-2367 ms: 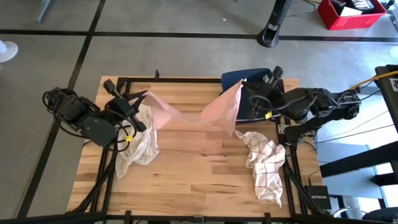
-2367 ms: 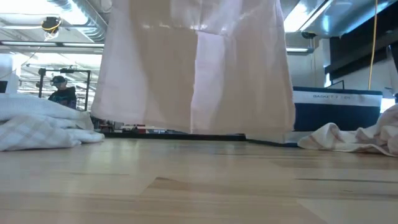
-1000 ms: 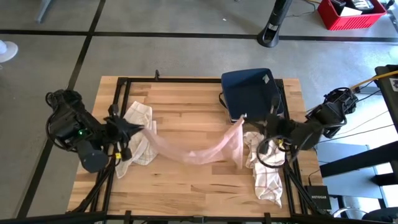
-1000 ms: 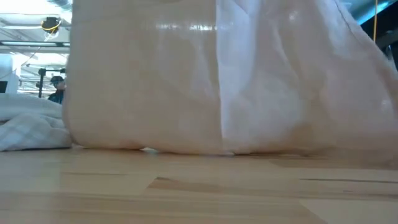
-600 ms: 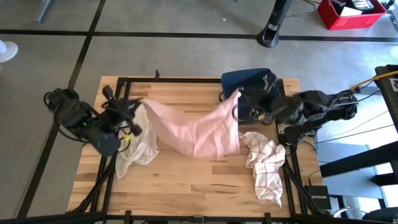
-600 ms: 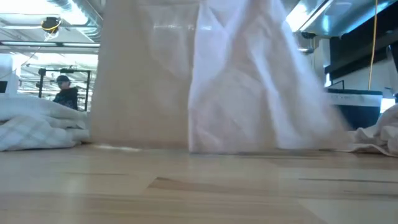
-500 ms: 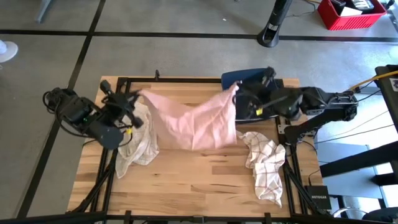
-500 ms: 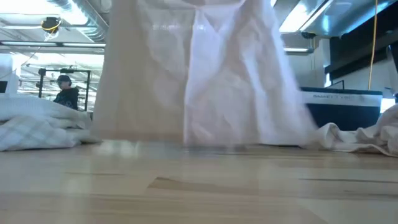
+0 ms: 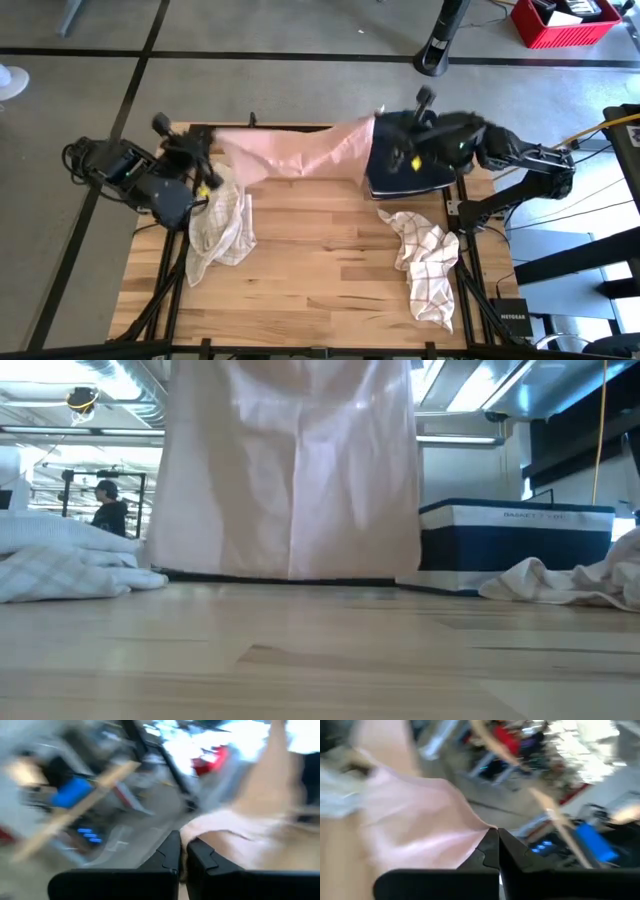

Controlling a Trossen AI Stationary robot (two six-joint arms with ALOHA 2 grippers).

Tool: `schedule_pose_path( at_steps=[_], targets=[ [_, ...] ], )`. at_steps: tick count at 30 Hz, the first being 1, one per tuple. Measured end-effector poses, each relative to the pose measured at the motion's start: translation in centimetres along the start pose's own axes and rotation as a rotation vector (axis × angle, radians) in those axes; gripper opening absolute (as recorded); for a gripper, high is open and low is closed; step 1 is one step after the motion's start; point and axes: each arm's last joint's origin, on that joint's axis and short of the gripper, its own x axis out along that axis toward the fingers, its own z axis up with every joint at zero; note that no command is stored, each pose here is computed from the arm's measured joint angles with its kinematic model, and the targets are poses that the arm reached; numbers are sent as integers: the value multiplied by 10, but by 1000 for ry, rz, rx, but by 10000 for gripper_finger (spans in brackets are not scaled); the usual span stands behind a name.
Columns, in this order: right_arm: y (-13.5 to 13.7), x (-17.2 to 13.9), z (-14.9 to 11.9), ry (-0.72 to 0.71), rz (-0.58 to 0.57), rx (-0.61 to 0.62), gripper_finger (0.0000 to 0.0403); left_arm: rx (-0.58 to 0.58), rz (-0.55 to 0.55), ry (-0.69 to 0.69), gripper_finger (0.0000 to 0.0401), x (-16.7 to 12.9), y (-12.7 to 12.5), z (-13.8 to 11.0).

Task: Fold towel
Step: Fold the pink towel

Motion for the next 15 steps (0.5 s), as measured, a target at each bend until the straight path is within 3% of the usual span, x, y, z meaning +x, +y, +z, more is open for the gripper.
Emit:
schedule_pose_path(
  at_steps=[3,9,15],
  targets=[
    [22,-10,-7,69,160,1,1,-16,-150,51,1,-7,-21,-1],
    [70,-27,-12,204,344,23,1,-31,-367,180,1,-24,-72,-6],
    [133,-35,-33,273,503,70,0,30,-496,347,1,-45,-137,-22]
  ],
)
